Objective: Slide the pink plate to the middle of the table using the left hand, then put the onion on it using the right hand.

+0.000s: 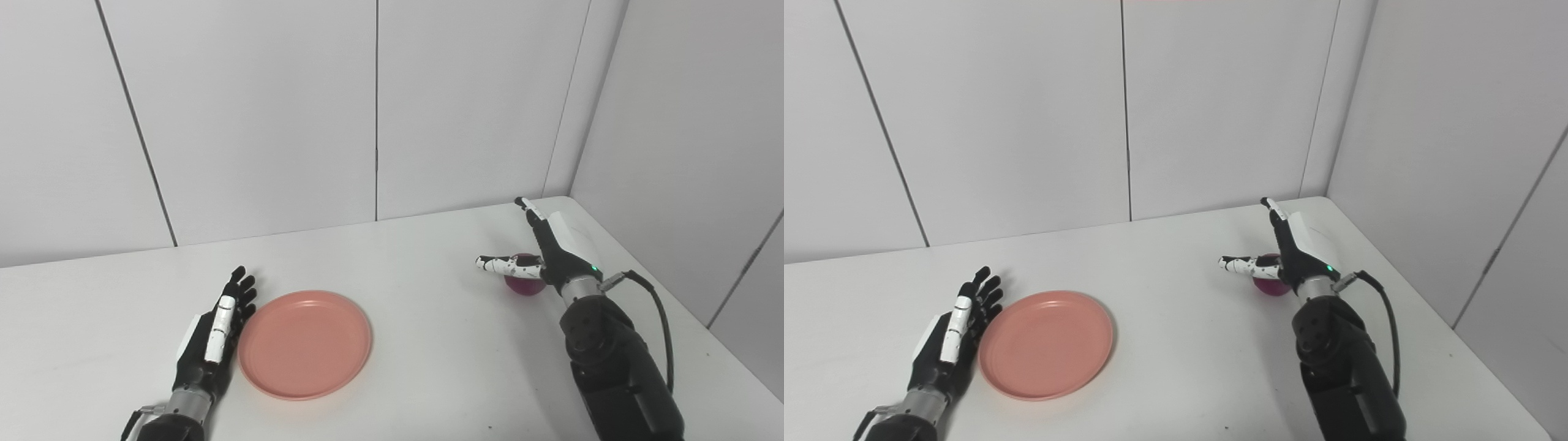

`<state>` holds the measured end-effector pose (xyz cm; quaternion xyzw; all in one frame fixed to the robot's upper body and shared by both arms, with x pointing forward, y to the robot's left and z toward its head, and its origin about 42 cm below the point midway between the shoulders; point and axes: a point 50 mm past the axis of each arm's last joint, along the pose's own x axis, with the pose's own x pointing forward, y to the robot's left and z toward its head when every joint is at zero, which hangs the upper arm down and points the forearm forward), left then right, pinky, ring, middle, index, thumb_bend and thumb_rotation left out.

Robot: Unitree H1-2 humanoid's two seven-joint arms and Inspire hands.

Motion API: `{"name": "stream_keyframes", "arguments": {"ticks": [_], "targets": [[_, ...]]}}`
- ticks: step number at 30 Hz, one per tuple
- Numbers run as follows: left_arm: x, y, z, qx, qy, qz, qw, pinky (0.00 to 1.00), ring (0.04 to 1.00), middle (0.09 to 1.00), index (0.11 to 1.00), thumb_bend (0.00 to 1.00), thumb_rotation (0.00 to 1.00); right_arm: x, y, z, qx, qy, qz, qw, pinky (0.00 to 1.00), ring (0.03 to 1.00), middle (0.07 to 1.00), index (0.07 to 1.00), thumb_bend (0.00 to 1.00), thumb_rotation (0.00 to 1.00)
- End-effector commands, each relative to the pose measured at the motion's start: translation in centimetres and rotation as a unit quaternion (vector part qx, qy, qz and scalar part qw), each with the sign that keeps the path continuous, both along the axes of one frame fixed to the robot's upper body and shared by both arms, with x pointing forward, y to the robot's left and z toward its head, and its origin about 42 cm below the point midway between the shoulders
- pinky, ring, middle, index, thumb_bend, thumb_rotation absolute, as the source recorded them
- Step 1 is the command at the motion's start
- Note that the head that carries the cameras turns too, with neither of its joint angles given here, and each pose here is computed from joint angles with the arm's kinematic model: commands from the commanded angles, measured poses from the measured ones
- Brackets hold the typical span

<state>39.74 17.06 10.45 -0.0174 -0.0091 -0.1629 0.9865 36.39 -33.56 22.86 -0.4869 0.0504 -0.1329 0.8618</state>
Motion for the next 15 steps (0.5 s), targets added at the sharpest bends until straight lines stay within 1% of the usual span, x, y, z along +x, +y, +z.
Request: {"name": "stream_keyframes", "arguments": {"ticks": [1,7,15], "targets": [[1.0,0.2,1.6,-0.001,-0.034,-0.008,0.999,0.98,0.981,0.980,0.984,0.66,1.00,0.7,-0.4,2.6,-0.027,-0.035,-0.010,0.999,0.79,0.890,0.917,0.915,0.84,0.49],[0.9,0.0,1.6,0.001,-0.036,-0.010,0.999,0.97,0.977,0.977,0.981,0.66,1.00,0.8,-1.1,2.7,-0.060,-0.016,-0.036,0.997,0.81,0.893,0.917,0.919,0.86,0.55],[0.7,-0.3,1.5,0.002,-0.039,-0.012,0.999,0.96,0.975,0.976,0.980,0.66,1.00,1.0,-1.5,2.3,-0.072,0.006,-0.049,0.996,0.87,0.904,0.920,0.925,0.86,0.57]]}}
